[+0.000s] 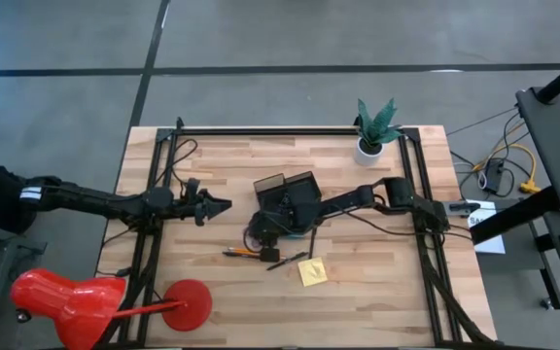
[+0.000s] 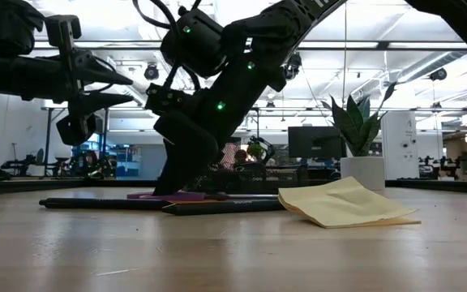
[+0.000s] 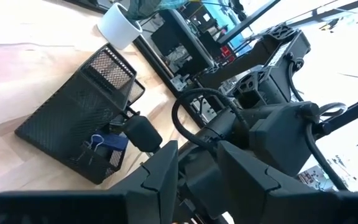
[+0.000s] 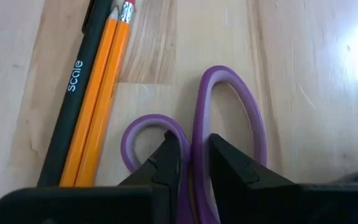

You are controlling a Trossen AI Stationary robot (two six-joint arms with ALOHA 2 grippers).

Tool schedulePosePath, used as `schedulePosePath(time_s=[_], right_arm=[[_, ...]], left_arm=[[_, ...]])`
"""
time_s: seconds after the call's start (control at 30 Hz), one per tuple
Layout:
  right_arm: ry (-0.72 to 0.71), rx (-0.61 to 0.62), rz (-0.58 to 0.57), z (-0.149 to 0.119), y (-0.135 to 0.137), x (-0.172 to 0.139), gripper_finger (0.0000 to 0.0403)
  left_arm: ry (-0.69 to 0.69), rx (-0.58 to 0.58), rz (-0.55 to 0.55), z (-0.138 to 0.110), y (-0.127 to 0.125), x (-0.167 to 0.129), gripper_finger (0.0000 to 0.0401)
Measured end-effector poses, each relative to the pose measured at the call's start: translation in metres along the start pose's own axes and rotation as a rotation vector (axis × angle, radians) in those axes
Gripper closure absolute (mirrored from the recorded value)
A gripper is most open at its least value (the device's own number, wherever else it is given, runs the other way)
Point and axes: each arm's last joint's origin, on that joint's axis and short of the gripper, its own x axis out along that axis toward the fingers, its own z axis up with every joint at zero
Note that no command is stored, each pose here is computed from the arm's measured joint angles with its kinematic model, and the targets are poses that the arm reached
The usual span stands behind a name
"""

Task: Pick and place office supplies into organizer
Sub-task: Put the purple scissors into the black desk organizer

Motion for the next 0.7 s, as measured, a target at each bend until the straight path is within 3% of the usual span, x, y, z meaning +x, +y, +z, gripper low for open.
schedulePosePath(time_s=[0.43, 0.7], right_arm=[[-0.209, 0.130, -0.078, 0.039, -0.009, -0.056, 0.0349], [-0.363, 0.142, -0.313, 0.061, -0.018, -0.107, 0.0349]], left_arm=[[-0.072, -0.006, -0.090, 0.007, -0.009, -0.001, 0.0302], [-0.194, 0.091, -0.213, 0.018, -0.022, -0.006, 0.0302]])
